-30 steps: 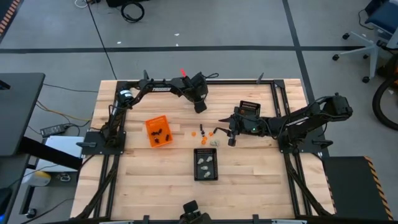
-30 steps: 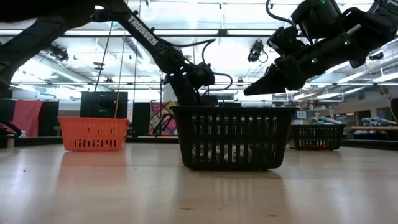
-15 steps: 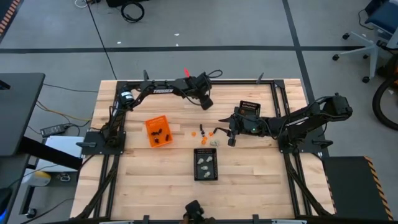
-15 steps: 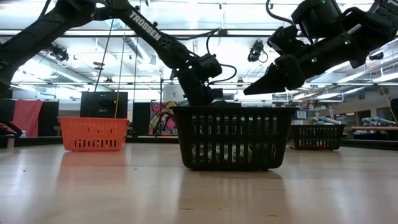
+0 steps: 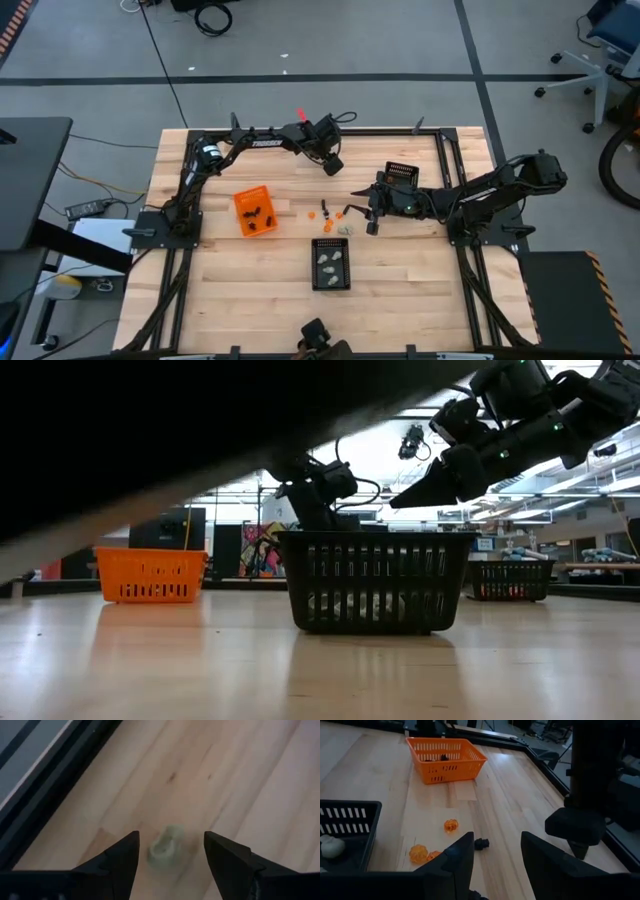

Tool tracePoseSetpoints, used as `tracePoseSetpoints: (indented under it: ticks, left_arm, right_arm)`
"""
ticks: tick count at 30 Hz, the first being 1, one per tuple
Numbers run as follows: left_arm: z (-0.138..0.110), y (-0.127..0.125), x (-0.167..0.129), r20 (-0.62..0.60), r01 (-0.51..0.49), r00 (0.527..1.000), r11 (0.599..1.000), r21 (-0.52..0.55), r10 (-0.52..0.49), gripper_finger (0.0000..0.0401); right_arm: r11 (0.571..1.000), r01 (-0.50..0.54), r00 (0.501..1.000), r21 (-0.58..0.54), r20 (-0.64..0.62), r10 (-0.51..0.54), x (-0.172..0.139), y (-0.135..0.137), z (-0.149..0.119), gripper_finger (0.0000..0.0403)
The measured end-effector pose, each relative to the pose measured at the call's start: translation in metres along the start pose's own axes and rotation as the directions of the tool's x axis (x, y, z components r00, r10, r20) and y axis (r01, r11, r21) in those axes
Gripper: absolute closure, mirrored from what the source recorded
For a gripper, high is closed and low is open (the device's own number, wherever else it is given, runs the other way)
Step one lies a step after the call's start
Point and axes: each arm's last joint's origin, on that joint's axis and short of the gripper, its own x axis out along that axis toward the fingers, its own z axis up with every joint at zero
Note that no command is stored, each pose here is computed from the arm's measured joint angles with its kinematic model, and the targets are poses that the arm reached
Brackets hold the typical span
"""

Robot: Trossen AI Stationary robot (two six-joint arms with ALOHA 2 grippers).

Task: Sort Halloween decoration
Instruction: Put the white skull toy into the bottom black bin

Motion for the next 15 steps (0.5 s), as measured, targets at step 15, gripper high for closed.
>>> tracePoseSetpoints:
  ticks: [15]
  left_arm:
    - [-0.0009,-0.001,-0.0008,-0.021,0.038,0.999,0.997,0.073,-0.037,0.022]
  right_arm:
    - [1.0,-0.002,1.0,-0.002,-0.009,0.002,0.0,0.0001,-0.0009,0.0236]
